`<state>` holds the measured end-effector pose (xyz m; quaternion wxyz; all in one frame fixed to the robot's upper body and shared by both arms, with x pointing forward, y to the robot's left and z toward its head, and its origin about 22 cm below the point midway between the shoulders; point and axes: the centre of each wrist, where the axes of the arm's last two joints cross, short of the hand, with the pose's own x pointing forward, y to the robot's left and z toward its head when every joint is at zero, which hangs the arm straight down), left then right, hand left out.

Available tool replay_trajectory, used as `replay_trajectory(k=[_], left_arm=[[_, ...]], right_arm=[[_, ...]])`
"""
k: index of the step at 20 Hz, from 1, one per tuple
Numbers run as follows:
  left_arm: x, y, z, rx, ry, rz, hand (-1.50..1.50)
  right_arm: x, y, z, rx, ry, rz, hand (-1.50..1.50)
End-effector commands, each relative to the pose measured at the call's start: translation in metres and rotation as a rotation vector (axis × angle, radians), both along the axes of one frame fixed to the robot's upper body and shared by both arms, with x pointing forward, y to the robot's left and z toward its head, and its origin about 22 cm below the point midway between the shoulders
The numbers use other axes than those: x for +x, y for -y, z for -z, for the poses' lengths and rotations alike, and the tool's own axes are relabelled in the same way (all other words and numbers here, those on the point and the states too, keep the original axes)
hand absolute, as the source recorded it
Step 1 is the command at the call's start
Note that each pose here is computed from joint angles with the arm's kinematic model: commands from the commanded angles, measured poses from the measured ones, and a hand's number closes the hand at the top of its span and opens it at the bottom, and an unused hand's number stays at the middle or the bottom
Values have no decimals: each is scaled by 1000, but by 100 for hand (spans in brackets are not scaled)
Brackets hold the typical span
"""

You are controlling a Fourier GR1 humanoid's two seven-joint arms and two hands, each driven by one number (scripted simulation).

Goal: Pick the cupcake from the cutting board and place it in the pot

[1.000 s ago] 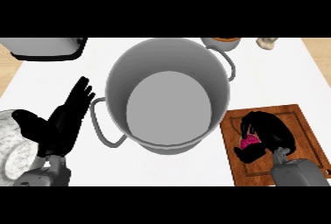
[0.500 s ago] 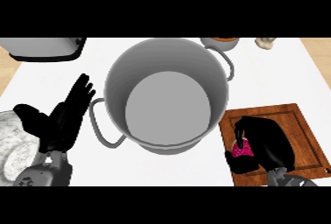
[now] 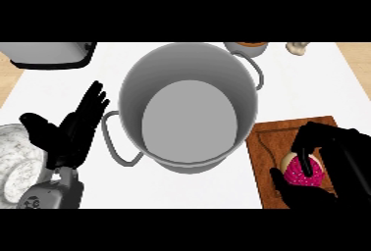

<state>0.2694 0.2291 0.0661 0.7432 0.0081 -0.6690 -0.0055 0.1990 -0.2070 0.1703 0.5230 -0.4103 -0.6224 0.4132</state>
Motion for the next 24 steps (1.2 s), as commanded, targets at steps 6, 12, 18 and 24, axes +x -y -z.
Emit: replay_trajectory(k=[6, 12, 18, 24], left_arm=[[-7, 3, 5, 6, 11, 20, 0], [11, 3, -11, -10, 9, 3, 0], [5, -1, -4, -5, -3, 4, 0], [-1, 19, -2, -8, 17, 8, 0]], right_arm=[[-18, -29, -77, 134, 250, -185, 150], [7, -68, -115, 154, 184, -184, 150], [57, -110, -122, 198, 130, -119, 150], [93, -139, -104, 168, 65, -108, 150]])
